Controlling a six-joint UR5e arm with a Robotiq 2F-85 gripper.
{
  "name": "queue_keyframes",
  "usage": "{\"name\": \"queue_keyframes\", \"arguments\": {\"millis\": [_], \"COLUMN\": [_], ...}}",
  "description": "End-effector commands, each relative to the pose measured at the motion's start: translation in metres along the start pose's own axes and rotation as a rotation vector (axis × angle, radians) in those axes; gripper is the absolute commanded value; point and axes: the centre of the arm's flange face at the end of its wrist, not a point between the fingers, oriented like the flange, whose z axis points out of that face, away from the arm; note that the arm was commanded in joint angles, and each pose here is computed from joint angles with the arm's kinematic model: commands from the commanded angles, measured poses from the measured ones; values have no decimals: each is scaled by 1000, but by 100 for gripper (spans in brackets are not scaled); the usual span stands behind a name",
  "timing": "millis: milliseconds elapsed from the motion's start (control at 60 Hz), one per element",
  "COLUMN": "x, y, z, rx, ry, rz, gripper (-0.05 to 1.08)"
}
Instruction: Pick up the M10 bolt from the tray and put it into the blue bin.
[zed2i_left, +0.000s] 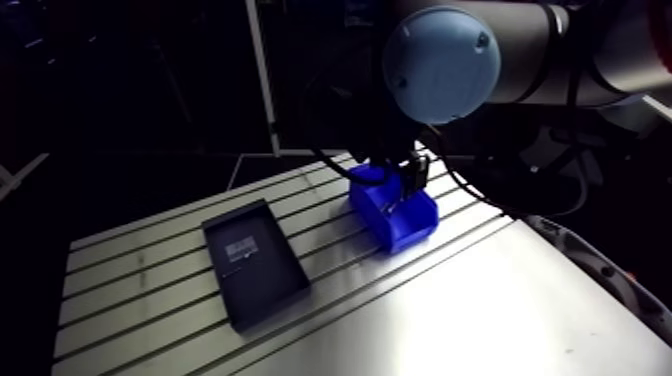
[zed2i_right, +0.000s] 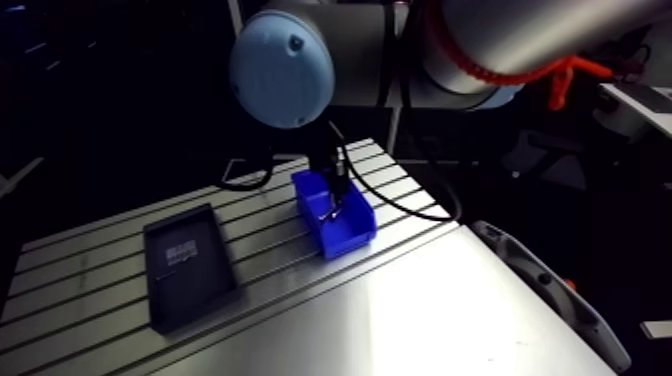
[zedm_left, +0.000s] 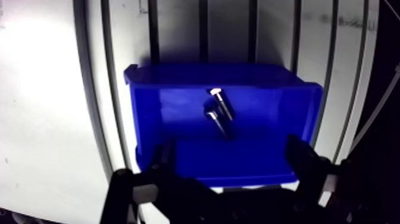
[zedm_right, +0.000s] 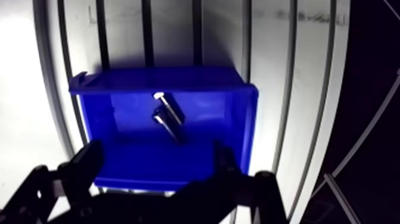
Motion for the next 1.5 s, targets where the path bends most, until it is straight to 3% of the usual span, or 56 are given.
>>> {"name": "queue_keyframes", "arguments": {"millis": [17, 133, 267, 300, 317, 333, 383, 433, 483, 500, 517, 550, 683, 800, 867, 933, 1050, 1133, 1300, 1500], "x": [1, 0, -1, -1, -1, -1, 1, 3, 3, 4, 4, 5, 9, 17, 23, 25, 34, 46, 73, 101], "y": [-8, -10, -9, -8, -8, -7, -5, -3, -2, -1, -1, -2, -7, -9, -9, -11, -11, -8, -1, 0], "z": [-27, -50, -74, -83, -83, -88, -94, -105, -113, -118, -118, -126, -140, -151, -162, -170, -181, -195, -218, -232], "rx": [-5, 14, 50, 81, 81, 93, 104, 125, 130, 142, 142, 170, 198, 193, 172, 162, 167, 160, 114, 107], "ry": [-4, 4, 7, -1, -1, -4, -4, -7, -8, -8, -8, -10, -20, -39, -52, -59, -62, -65, -69, -75], "rz": [8, 67, 145, 204, 204, 238, 268, 340, 383, 428, 428, 523, 700, 845, 982, 1064, 1154, 1244, 1391, 1496], "gripper": [1, 1, 1, 1, 1, 1, 1, 1, 1, 1, 1, 1, 1, 1, 1, 1, 1, 1, 1, 1]}}
